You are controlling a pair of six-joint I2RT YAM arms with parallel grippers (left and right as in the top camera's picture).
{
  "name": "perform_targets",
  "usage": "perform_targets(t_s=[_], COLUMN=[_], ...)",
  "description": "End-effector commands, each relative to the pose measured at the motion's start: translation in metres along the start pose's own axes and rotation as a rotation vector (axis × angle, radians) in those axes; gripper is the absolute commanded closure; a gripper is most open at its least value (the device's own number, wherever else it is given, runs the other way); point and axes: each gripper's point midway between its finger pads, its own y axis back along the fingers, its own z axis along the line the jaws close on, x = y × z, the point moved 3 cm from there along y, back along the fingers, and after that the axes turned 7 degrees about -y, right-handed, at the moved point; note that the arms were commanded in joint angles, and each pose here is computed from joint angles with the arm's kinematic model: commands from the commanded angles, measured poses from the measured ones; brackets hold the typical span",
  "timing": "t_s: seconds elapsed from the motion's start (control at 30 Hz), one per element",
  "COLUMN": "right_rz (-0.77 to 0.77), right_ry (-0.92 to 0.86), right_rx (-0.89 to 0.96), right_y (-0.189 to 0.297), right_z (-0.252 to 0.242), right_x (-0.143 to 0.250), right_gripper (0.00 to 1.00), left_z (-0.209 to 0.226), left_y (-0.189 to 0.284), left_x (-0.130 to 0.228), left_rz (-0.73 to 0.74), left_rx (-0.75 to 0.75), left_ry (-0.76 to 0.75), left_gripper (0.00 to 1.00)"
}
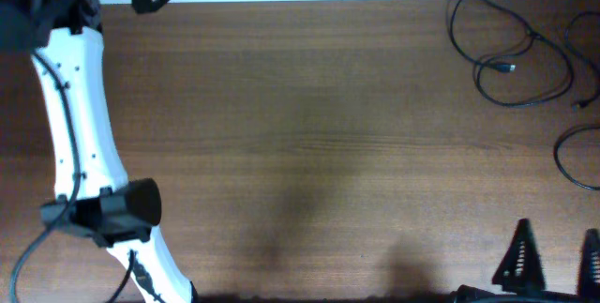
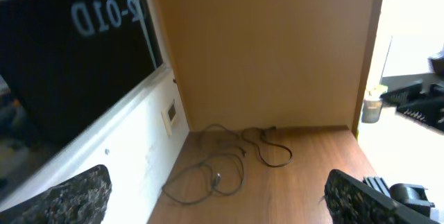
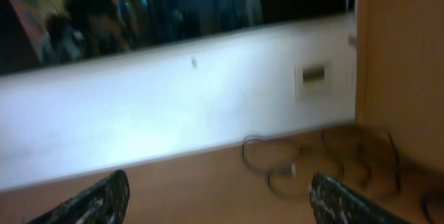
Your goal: Untangle cables
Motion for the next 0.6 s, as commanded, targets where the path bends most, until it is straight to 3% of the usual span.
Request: perform_targets(t_s=[0.0, 0.1, 0.17, 0.27, 0.43, 0.47, 0.57], right_rz=[0.082, 0.199, 0.32, 0.402, 0.497, 0.51, 0.497], right_ry=[-0.062, -0.195, -0.254, -0.353, -0.377, -0.375, -0.393], right_rx=[0.029, 0.074, -0.009, -0.022, 0.066, 0.106, 0.202], right_y=[-0.011, -0.038, -0.066, -0.085, -0.098, -0.099, -0.102], right_z=[-0.016, -0.035, -0.035, -0.043, -0.069, -0.076, -0.094], right_x=[0.041, 0.092, 0.14, 0.183, 0.244, 0.253, 0.268], right_gripper=[0.18, 0.18, 0.18, 0.18, 0.17, 0.02, 0.01], left_z=[-0.039, -0.052, -0.062, -0.073, -0.091, -0.093, -0.101], left_y=[0.003, 0.006, 0.012, 0.019, 0.033, 0.034, 0.04], left_x=[-0.045, -0.059, -0.07, -0.081, -0.099, -0.101, -0.109], left_rz=[0.007, 0.012, 0.021, 0.036, 0.073, 0.078, 0.101], left_rx=[-0.01, -0.022, -0.043, -0.075, -0.145, -0.154, -0.194], left_ry=[-0.103, -0.14, -0.165, -0.199, -0.258, -0.265, -0.294], left_gripper=[0.01, 0.01, 0.02, 0.01, 0.02, 0.02, 0.02])
